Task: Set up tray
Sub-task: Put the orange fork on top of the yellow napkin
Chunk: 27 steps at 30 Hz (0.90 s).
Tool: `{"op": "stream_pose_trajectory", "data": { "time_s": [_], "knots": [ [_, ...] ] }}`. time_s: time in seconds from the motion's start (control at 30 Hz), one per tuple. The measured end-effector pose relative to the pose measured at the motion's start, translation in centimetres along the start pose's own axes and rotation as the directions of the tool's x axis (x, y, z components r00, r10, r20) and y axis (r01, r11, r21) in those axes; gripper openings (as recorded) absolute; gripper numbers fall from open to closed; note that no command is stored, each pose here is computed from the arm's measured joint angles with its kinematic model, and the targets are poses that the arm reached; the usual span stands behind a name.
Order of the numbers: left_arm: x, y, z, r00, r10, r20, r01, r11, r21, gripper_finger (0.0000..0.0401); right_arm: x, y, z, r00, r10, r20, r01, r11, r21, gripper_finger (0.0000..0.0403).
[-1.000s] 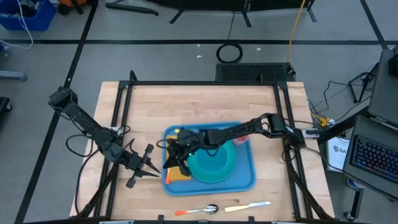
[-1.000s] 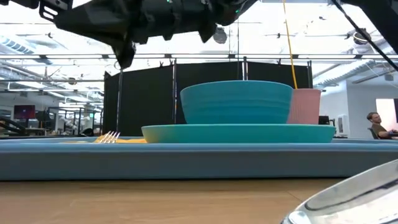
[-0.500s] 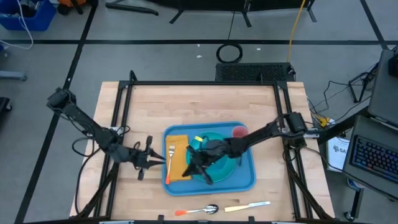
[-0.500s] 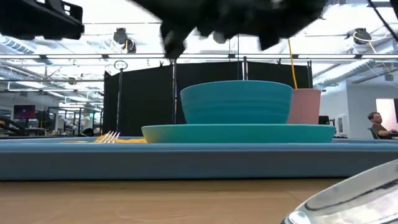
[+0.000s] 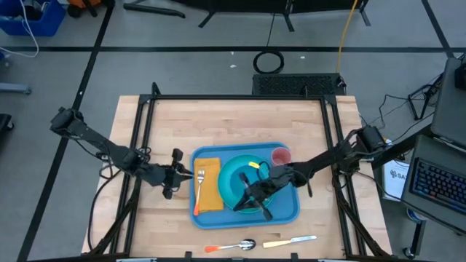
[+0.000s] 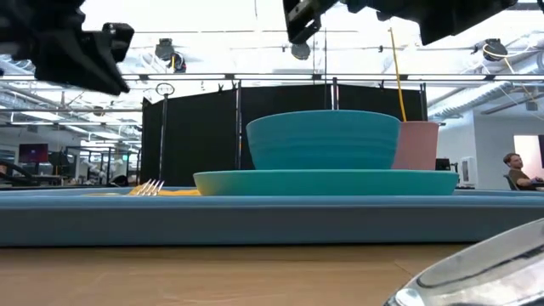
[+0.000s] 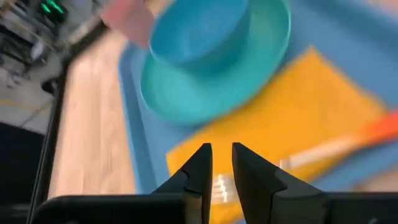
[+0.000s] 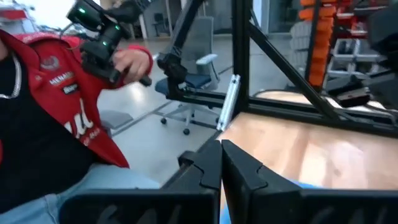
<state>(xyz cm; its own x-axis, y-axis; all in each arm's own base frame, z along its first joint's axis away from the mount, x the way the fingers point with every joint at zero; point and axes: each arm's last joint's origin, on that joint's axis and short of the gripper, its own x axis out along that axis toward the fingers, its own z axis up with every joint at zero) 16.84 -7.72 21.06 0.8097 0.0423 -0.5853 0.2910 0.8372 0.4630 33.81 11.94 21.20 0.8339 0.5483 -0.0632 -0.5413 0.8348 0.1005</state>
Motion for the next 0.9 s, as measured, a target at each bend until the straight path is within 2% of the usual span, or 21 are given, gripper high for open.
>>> {"op": "stream_pose_trajectory", "data": {
  "time_s": [0.2, 0.5, 0.63, 0.73, 0.9],
  "knots": [
    [1.2, 0.5, -0.7, 0.975, -0.121, -0.188, 0.140, 0.986, 0.089, 0.0007, -1.1, -0.4, -1.0, 0.999, -0.016, -0.037, 0.016, 1.000, -0.009, 0.0000],
    [4.1, 0.8, 1.7, 0.955, -0.119, -0.271, 0.188, 0.951, 0.244, 0.0023, -2.1, -2.6, -1.5, 0.996, -0.073, -0.050, 0.074, 0.997, 0.004, 0.0000],
    [5.2, 1.2, 2.4, 0.940, -0.123, -0.318, 0.213, 0.940, 0.267, 0.0012, -2.5, -3.5, -1.4, 0.998, -0.020, -0.051, 0.021, 1.000, 0.012, 0.0000],
    [5.7, 0.8, 2.0, 0.914, -0.158, -0.375, 0.301, 0.882, 0.363, 0.0004, -2.7, -3.9, -1.5, 0.998, 0.001, -0.063, 0.002, 0.999, 0.036, 0.0000],
    [6.9, -0.4, 1.3, 0.875, -0.177, -0.450, 0.377, 0.833, 0.405, 0.0024, -2.8, -4.0, -1.8, 0.996, 0.011, -0.090, -0.006, 0.998, 0.058, 0.0000]
  ]
}}
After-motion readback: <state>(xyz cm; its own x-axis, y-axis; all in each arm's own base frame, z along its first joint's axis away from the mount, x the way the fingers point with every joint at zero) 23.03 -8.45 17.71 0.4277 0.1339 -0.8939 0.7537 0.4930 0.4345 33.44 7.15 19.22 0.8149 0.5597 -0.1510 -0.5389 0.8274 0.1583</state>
